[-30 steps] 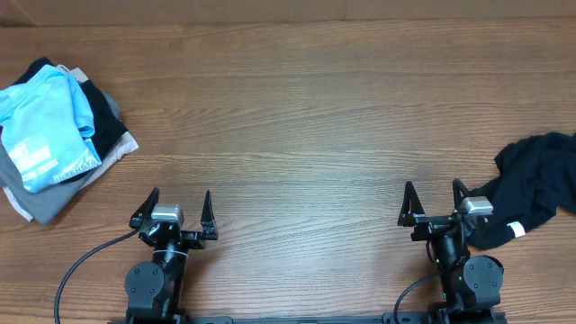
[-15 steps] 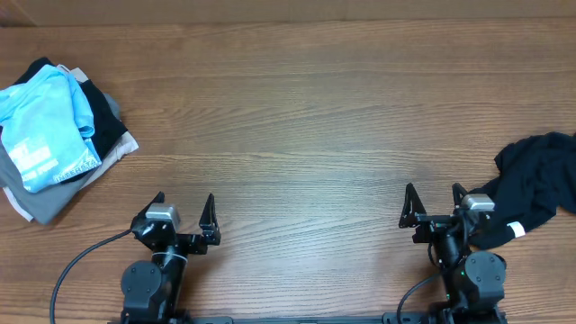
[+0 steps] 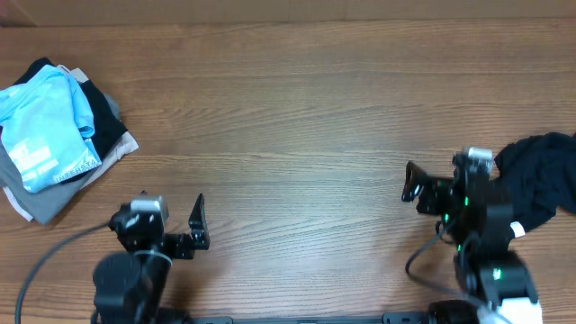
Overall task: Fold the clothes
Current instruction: 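Reach the right gripper to the crumpled black T-shirt and grasp it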
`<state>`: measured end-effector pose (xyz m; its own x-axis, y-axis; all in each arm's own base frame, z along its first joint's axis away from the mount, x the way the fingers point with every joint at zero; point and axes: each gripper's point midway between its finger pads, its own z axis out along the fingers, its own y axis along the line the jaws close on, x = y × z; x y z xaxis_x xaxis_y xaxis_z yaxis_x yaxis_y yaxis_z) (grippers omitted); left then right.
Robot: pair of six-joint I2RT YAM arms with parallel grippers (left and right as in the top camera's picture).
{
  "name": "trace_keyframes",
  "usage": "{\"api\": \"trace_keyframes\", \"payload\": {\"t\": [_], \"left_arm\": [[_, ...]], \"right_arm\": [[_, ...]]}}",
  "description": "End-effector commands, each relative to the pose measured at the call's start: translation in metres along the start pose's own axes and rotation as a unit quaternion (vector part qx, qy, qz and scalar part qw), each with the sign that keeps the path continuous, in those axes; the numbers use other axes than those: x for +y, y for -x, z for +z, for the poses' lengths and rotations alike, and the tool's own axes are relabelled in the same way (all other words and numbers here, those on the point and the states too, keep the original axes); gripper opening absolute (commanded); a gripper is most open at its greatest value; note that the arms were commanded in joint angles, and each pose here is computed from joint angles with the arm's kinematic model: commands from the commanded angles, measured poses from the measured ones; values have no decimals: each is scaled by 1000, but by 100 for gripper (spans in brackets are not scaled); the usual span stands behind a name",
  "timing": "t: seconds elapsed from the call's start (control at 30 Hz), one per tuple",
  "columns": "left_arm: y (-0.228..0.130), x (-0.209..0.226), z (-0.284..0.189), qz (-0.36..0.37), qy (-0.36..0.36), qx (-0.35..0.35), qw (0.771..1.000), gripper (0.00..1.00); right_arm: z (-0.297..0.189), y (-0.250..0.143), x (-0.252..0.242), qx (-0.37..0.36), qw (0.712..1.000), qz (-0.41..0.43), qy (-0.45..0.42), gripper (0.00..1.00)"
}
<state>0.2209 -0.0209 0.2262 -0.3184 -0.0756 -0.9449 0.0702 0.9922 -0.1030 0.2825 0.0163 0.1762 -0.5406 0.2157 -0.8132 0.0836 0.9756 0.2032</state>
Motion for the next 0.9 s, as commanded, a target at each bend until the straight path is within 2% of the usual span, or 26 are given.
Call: {"api": "trace_keyframes", "payload": {"t": [0.0, 0.13, 0.23, 0.3, 0.43, 0.53, 0.63, 0.7, 0.87], "left_arm": [[16, 1, 10, 11, 12, 56, 998, 100], [27, 0, 25, 8, 18, 133, 991, 100], [33, 0, 37, 7, 20, 171, 985, 100], [32, -3, 46, 5, 14, 191, 982, 100], [20, -9, 56, -1, -6, 223, 975, 100], [13, -8, 62, -2, -4, 239, 971, 100], [10, -8, 66, -3, -3, 244, 970, 100], [10, -8, 70, -2, -3, 245, 970, 100], [12, -8, 72, -5, -3, 239, 971, 100]], "right_arm": [[10, 29, -5, 36, 999, 11, -25, 100], [21, 45, 0, 81, 996, 13, -28, 100], [30, 49, -36, 75, 989, 36, -121, 100], [29, 37, -81, 85, 965, 98, -226, 100], [21, -10, -142, 156, 909, 188, -337, 100], [27, -39, -159, 210, 884, 236, -344, 100], [40, -63, -157, 264, 874, 262, -312, 99], [55, -78, -152, 299, 874, 257, -283, 98], [77, -93, -146, 328, 878, 241, -251, 97]]}}
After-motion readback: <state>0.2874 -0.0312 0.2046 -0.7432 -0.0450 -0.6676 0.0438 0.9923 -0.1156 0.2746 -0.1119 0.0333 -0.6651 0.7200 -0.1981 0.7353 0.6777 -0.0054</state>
